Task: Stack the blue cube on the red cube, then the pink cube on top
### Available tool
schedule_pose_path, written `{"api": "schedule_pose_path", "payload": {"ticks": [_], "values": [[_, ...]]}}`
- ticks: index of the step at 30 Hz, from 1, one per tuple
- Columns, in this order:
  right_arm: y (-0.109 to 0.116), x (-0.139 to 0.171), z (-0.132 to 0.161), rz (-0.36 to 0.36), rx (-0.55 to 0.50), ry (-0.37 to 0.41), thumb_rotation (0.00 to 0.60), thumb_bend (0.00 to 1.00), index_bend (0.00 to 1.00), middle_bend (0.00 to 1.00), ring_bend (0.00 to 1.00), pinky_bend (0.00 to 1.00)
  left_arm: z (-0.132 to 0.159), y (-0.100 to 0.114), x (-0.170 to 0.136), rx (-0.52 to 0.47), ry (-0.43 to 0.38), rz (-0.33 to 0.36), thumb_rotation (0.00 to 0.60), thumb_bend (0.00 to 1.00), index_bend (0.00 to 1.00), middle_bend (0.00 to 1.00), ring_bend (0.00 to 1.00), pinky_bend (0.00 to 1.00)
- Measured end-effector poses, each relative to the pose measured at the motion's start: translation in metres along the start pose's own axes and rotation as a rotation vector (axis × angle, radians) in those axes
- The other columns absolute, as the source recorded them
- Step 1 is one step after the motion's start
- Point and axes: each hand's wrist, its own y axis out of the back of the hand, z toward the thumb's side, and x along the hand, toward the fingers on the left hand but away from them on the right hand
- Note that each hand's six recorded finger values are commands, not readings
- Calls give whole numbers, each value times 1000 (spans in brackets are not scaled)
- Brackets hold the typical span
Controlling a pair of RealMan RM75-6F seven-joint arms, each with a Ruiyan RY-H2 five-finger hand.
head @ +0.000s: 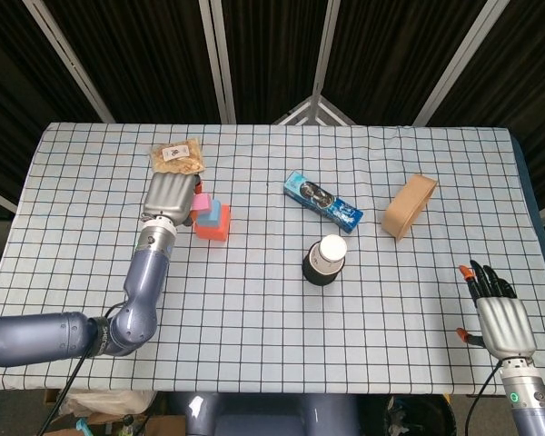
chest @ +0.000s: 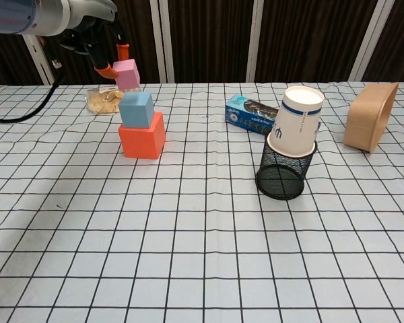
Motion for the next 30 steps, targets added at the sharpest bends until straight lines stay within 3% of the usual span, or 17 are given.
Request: {"api": "schedule_pose_path", "payload": {"ticks": [14, 30], "values": [[-1, -1, -2, 2, 13, -20, 600, 108, 0, 0, 0, 172, -2, 2, 12, 110, 1, -26, 600, 432, 420, 946, 816, 841], [-3, -3, -3, 2, 20, -37, 600, 108, 0, 0, 0, 172, 3, -3, 19, 86, -69, -56, 600, 434, 419, 944, 809, 836]]}}
